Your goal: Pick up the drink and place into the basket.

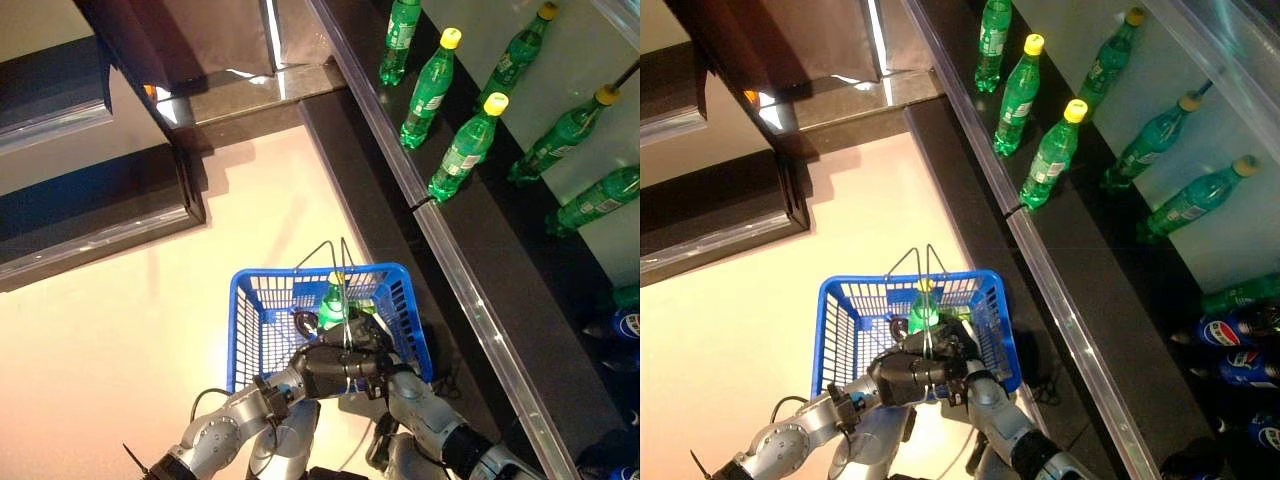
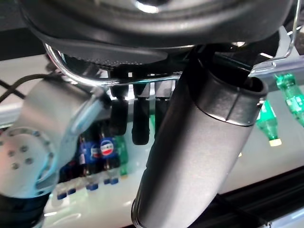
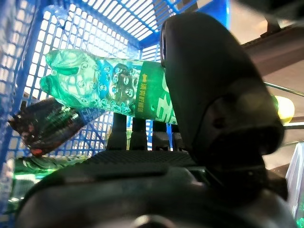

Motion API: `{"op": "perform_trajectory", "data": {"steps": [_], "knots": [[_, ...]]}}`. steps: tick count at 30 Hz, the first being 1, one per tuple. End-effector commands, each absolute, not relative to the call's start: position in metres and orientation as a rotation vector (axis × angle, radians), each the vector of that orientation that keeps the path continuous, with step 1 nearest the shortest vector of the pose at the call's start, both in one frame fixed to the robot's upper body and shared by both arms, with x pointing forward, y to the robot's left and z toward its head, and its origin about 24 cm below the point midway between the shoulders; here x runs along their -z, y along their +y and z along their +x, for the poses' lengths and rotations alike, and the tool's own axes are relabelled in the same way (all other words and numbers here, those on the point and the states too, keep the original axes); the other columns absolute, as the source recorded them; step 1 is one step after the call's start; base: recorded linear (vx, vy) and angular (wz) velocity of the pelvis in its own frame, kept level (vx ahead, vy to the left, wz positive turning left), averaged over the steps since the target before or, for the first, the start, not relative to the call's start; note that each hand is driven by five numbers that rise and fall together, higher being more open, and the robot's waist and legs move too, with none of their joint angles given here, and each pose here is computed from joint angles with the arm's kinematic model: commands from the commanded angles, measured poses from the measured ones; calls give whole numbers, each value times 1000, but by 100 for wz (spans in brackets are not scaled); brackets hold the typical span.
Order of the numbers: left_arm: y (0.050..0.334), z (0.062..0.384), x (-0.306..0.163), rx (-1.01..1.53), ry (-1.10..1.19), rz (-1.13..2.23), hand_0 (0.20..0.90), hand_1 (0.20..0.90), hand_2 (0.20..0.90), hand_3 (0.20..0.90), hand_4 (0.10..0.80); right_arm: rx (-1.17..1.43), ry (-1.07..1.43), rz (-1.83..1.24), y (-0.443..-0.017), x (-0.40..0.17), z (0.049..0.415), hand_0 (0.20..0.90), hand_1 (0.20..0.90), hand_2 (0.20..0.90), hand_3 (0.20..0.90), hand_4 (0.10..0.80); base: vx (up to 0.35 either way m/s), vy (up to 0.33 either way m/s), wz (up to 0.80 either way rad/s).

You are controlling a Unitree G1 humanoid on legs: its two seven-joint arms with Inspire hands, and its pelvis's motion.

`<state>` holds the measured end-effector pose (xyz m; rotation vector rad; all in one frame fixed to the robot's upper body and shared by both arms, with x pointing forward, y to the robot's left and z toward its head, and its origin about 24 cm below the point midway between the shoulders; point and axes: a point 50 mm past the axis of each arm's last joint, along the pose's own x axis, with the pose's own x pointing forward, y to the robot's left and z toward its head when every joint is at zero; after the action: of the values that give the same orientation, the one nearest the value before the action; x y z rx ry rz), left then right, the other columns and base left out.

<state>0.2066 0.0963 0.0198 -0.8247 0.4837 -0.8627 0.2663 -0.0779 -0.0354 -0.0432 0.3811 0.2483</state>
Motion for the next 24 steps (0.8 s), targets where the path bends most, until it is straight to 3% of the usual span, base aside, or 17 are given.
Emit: {"op": "perform_trajectory", "data": {"steps": [1, 7, 24], "knots": [[35, 171, -162, 1642, -149, -1113, 300, 300, 300, 200, 100, -474, 206, 87, -21, -14, 286, 300, 300, 300, 200, 100, 32, -63, 12], [33, 168, -159, 1660, -71, -1107, 300, 300, 300, 200, 100, -649, 298, -7, -6, 2, 274, 300, 300, 300, 200, 100, 67, -67, 12], [14, 160, -153, 1694, 57, -1157, 300, 300, 300, 200, 100, -593, 384, -657, -8, 32, 289, 300, 300, 300, 200, 100, 54, -25, 4]]}}
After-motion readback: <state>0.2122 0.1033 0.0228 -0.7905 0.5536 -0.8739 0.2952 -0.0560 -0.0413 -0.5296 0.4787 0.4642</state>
